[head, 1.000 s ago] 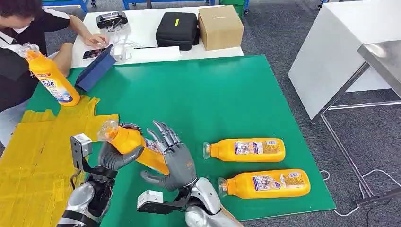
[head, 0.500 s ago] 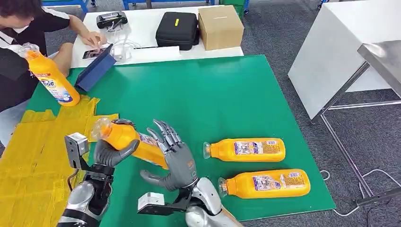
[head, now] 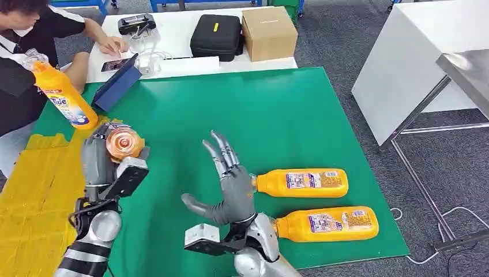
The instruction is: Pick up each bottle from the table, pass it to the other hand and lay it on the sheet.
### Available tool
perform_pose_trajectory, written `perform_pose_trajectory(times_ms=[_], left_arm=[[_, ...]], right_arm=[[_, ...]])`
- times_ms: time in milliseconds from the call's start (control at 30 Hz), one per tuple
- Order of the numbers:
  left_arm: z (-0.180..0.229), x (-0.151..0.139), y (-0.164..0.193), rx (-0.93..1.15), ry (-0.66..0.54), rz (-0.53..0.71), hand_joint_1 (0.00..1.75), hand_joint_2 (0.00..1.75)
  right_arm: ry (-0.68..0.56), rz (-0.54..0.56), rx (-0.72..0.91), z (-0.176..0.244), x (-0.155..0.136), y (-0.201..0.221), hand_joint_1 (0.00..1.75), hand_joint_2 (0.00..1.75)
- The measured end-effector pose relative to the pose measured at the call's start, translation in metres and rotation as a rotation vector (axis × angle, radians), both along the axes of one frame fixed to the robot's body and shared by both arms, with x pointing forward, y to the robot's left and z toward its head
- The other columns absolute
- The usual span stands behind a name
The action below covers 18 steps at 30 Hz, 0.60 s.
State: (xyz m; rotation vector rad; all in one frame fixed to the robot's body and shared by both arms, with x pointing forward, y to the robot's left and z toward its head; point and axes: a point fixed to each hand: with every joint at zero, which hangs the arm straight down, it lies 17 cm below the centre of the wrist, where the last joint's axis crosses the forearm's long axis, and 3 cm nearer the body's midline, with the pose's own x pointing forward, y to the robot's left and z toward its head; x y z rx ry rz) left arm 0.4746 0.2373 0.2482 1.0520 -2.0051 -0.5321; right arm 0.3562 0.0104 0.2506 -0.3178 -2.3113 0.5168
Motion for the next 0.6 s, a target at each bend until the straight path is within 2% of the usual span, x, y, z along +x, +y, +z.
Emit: perform_pose_trajectory(times_ms=[100, 167, 233, 400, 600], left_arm=[[0.000, 0.012, 0.021, 0.290, -0.024, 0.190, 1.75, 1.75], [-0.006, 0.020, 0.050, 0.454, -0.017, 0.371, 1.75, 1.75], [-0.018, 0.032, 0.079, 0.555, 0.026, 0.472, 1.75, 1.75], [-0.078, 0.058, 0.113, 0.801, 0.190, 0.458, 1.75, 1.75], [-0.127, 0.067, 0.156, 0.897, 0.369, 0.464, 1.75, 1.75]], right_arm=[[-0.011, -0.025, 0.043, 0.014, 0.003, -0.016, 0.00, 1.75], [-0.020, -0.045, 0.064, 0.022, 0.006, -0.027, 0.00, 1.75], [-0.025, -0.065, 0.084, 0.026, 0.010, -0.039, 0.00, 1.75], [-0.034, -0.096, 0.119, 0.031, 0.016, -0.060, 0.00, 1.75], [-0.041, -0.121, 0.132, 0.035, 0.018, -0.074, 0.00, 1.75]])
